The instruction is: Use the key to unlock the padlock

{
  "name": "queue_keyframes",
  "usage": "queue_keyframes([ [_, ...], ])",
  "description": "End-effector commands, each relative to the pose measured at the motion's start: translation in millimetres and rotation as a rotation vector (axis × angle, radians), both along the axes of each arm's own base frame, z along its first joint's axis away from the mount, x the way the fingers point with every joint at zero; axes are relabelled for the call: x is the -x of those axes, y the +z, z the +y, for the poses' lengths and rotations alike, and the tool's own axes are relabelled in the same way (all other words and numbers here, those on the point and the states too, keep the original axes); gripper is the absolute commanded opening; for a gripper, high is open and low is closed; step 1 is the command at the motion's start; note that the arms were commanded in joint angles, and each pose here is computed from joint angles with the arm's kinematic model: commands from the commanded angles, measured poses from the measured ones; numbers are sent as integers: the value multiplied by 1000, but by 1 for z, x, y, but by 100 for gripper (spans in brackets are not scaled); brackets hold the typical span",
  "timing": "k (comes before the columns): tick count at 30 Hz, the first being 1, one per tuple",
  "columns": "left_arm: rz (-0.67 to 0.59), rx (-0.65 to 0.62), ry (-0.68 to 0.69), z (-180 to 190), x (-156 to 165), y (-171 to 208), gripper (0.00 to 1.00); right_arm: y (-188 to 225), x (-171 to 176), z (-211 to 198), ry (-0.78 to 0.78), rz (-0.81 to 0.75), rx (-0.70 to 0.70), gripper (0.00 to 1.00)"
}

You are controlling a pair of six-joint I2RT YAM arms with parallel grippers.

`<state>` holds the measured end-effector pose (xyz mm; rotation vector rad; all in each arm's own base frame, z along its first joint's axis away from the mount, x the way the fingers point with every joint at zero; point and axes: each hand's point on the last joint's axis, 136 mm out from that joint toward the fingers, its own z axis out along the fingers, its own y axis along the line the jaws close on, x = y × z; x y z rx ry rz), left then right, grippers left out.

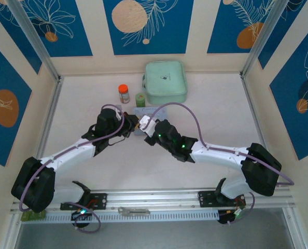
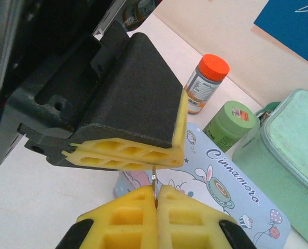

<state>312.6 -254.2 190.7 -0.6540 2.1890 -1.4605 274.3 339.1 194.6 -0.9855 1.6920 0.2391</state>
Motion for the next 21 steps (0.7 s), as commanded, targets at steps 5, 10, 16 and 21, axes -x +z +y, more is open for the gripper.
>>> queue_keyframes([
  [5, -267, -89, -36, 1, -20, 37, 0, 42, 22, -6, 87, 231, -258, 48],
  [10, -570, -103, -216, -17, -17, 78, 0, 71, 12, -48, 117, 560, -578, 55],
  [16, -838, -86, -351, -29, 4, 116, 0, 84, 3, -76, 194, 755, -788, 59],
  [21, -917, -27, -386, -31, 17, 130, 0, 83, 3, -68, 283, 842, -838, 54],
])
